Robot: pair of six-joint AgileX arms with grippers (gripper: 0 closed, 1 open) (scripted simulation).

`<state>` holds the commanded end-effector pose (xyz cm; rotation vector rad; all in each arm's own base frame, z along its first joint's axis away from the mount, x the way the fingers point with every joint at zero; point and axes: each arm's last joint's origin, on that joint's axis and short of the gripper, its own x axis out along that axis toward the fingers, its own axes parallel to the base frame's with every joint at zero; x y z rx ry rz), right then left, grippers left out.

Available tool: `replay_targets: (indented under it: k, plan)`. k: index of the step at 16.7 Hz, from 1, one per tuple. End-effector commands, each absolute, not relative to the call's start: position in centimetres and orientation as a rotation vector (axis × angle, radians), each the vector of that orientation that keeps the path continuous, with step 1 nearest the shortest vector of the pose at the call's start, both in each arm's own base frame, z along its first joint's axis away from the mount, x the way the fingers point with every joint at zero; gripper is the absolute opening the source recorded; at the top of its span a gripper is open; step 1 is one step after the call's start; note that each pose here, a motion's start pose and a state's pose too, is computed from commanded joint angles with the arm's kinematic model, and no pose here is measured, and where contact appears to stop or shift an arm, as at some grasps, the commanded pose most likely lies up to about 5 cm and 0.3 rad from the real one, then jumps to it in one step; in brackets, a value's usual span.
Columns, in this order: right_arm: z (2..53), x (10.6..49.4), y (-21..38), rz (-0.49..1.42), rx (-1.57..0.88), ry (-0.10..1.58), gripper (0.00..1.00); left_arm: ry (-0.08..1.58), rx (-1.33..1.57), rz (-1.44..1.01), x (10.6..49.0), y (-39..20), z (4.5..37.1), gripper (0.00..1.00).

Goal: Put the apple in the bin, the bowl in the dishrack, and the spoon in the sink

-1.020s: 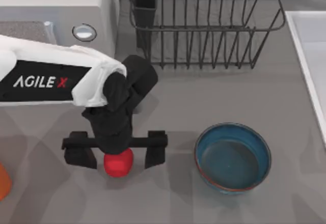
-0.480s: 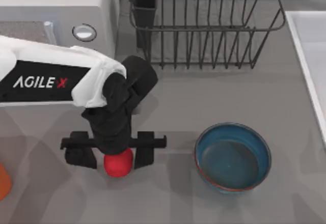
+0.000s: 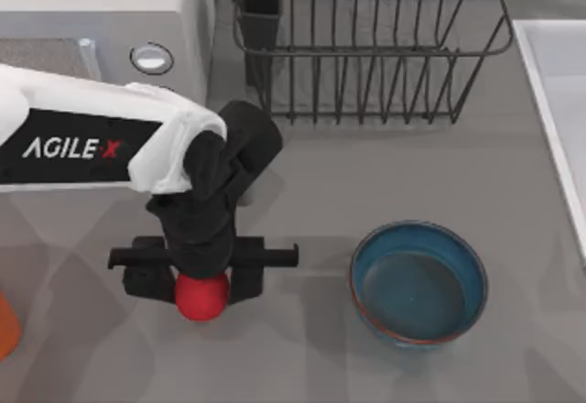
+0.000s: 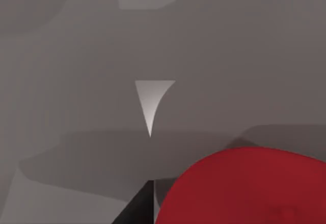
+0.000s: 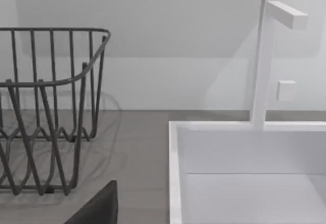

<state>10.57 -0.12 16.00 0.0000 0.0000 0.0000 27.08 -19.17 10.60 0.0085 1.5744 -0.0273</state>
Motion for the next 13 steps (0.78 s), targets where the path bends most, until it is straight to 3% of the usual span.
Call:
replay_targets:
  k: [6, 10, 13]
  plan:
    - [16.0, 10.6, -0.1, 0.0, 0.0, 0.0, 1.0, 1.574, 0.008, -0.027, 27.1, -19.2, 10.6, 0.0]
    - [16.0, 10.6, -0.1, 0.0, 0.0, 0.0, 1.0, 1.555, 0.023, -0.027, 27.3, -19.2, 12.4, 0.0]
    - [16.0, 10.6, -0.1, 0.0, 0.0, 0.0, 1.0, 1.563, 0.026, -0.021, 27.5, -19.3, 15.5, 0.0]
